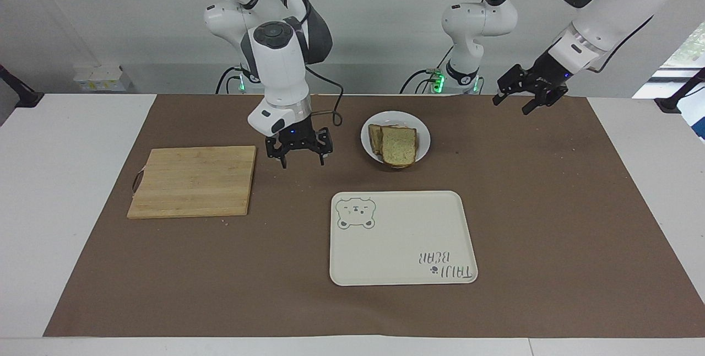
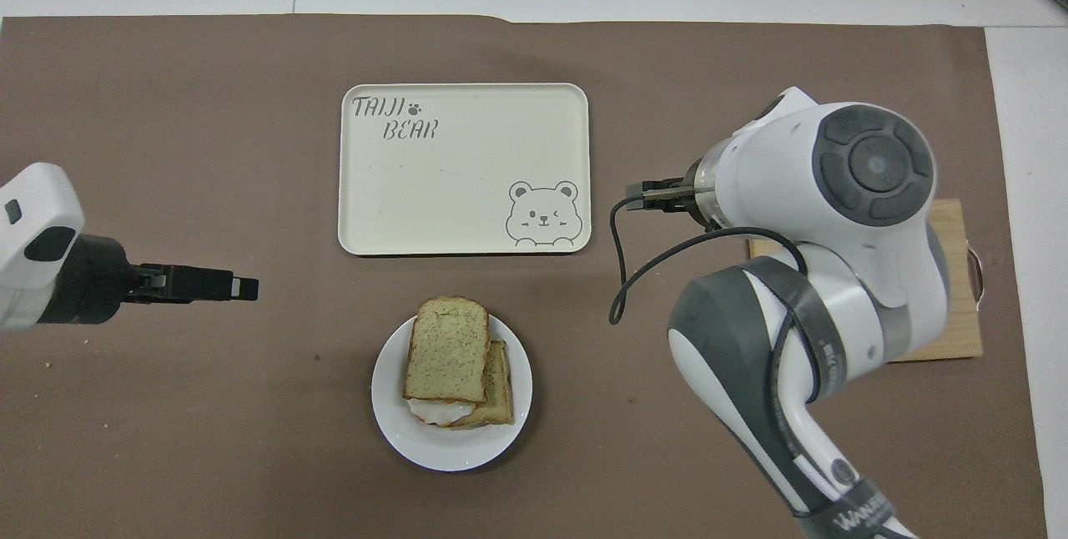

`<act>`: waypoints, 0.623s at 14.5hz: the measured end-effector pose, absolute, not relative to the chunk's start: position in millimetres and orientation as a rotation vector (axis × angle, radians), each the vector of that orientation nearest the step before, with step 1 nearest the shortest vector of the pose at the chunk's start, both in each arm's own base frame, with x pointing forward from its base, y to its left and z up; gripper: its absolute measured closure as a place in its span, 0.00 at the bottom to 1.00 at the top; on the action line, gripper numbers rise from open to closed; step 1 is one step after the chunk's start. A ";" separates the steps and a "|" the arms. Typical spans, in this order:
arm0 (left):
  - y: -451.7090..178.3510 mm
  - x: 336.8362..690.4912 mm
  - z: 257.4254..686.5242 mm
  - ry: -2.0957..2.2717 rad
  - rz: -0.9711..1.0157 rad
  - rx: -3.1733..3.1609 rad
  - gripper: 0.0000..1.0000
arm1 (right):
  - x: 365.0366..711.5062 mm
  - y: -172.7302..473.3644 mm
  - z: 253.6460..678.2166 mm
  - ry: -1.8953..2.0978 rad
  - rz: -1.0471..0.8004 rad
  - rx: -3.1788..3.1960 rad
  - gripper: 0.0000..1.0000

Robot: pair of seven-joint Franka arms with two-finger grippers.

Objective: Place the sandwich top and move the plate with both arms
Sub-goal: 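Withdraw the right gripper while the left gripper reaches toward the plate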

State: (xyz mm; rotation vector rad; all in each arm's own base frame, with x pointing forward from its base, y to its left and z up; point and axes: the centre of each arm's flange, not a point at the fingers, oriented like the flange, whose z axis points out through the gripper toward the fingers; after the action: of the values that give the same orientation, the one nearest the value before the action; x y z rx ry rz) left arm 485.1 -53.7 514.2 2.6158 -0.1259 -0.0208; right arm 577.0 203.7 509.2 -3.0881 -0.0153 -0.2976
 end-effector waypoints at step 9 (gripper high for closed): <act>-60.3 441.5 377.4 -0.149 0.060 2.368 0.13 | 557.5 128.3 579.7 0.168 -0.333 -3.102 0.00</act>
State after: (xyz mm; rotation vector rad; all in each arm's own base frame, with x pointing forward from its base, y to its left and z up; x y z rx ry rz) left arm 441.5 -60.3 377.4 2.3683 -0.1489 0.0595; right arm 557.5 128.3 579.7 -3.1019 0.1683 -0.3330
